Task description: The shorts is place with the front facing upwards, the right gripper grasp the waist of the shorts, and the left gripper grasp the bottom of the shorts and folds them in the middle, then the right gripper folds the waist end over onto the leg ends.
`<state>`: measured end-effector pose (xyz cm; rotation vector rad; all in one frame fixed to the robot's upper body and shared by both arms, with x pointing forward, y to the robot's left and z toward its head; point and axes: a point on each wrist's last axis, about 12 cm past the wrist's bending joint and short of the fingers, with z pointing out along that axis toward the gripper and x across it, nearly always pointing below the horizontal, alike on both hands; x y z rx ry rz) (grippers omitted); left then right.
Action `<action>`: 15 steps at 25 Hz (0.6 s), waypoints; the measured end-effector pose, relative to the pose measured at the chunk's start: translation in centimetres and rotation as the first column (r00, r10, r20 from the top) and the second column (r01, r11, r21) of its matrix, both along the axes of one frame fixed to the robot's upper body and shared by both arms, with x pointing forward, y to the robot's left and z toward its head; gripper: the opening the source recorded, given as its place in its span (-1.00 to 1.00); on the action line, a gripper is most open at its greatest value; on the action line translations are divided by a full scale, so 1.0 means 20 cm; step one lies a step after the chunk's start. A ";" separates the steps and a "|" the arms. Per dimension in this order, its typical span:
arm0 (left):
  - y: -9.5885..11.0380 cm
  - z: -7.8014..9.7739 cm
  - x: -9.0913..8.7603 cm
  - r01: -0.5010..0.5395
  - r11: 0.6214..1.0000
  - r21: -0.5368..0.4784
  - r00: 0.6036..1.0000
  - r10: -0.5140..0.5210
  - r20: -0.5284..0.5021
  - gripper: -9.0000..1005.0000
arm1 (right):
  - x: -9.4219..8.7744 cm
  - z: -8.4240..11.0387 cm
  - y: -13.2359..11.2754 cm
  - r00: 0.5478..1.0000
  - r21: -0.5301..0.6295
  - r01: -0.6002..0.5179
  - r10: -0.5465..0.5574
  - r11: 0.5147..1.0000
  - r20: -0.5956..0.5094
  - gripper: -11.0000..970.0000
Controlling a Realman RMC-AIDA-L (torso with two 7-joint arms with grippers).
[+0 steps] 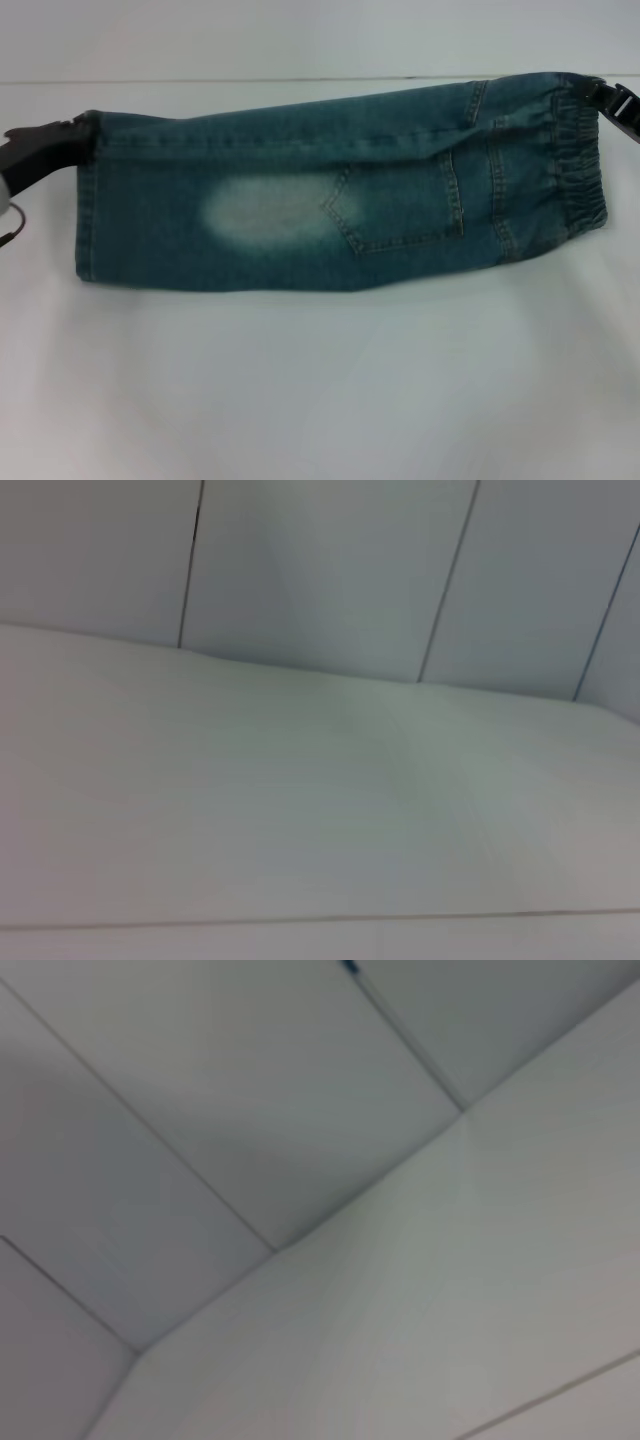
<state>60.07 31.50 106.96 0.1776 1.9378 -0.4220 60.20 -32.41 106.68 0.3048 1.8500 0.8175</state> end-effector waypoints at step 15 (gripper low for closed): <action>-0.02 0.01 0.04 -0.032 0.999 0.018 0.999 0.032 0.033 -0.54 | -0.04 -0.01 -0.08 1.000 -0.123 -0.006 0.006 0.992 0.004 0.13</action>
